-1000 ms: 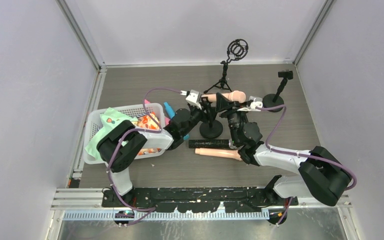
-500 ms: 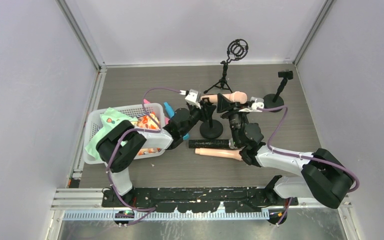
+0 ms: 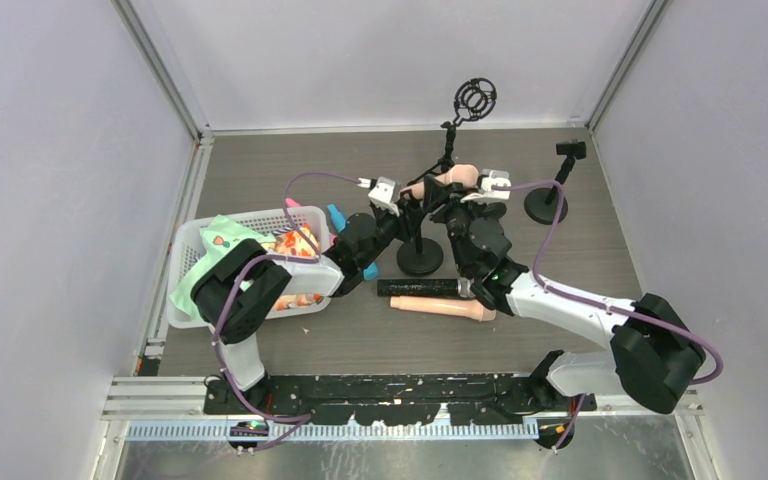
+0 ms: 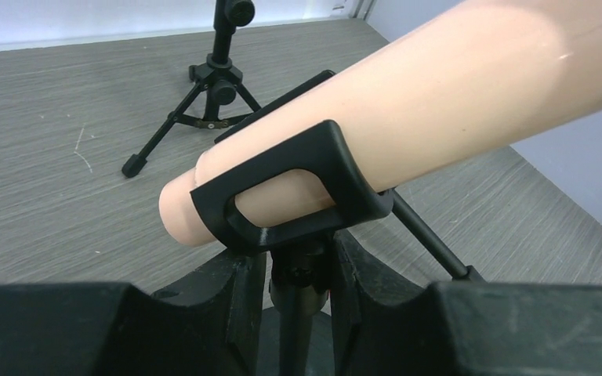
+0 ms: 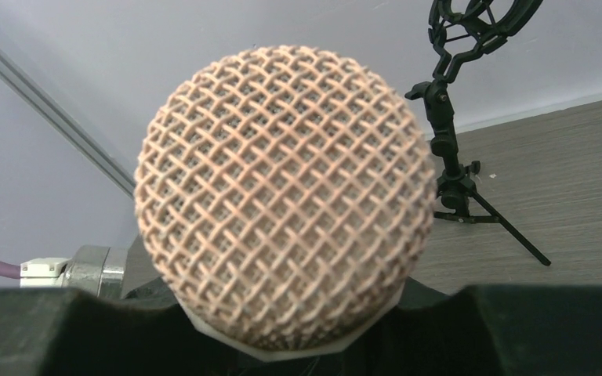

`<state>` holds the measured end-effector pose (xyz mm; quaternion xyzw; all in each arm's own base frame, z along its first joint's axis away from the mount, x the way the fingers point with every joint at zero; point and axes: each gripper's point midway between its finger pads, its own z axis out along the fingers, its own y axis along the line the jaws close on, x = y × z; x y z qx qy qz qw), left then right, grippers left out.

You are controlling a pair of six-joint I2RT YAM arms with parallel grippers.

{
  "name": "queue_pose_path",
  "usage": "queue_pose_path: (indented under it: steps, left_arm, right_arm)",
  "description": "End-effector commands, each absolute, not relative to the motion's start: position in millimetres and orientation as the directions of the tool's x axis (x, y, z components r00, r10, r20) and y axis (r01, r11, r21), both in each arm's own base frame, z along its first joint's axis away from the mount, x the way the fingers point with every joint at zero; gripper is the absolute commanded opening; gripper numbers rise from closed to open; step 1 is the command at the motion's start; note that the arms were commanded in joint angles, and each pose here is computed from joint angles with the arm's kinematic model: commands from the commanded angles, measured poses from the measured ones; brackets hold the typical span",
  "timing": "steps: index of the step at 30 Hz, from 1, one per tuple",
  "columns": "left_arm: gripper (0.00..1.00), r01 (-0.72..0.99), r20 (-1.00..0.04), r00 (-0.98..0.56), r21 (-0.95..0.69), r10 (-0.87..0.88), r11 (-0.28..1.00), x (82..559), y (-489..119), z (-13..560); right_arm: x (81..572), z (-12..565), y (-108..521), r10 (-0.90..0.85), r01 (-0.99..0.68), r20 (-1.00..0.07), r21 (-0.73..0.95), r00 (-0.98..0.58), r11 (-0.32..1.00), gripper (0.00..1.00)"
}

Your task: Attach the microphones to the stand

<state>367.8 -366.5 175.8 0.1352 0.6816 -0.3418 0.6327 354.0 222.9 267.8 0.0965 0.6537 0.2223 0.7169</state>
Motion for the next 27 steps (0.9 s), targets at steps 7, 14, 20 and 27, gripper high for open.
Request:
queue_pose_path:
  steps: [7,14,20,27]
  left_arm:
    - [0.00,0.750,-0.957,0.039,-0.163,-0.289,0.641,349.6,-388.9,240.9]
    - [0.00,0.770,-0.957,0.041,-0.153,-0.287,0.620,346.4,-393.1,243.0]
    - [0.00,0.770,-0.958,0.042,-0.149,-0.282,0.620,346.4,-393.3,241.9]
    - [0.00,0.762,-0.959,0.039,-0.153,-0.280,0.629,347.4,-391.4,239.6]
  right_arm:
    - [325.6,78.3,224.7,-0.015,-0.180,-0.903,0.070,-0.430,0.981,0.01]
    - [322.6,42.7,231.8,-0.021,-0.188,-0.873,0.082,-0.487,0.979,0.01]
    - [321.5,19.1,233.9,-0.034,-0.190,-0.855,0.076,-0.517,0.979,0.01]
    - [324.0,15.7,238.0,-0.032,-0.195,-0.856,0.082,-0.516,0.977,0.04]
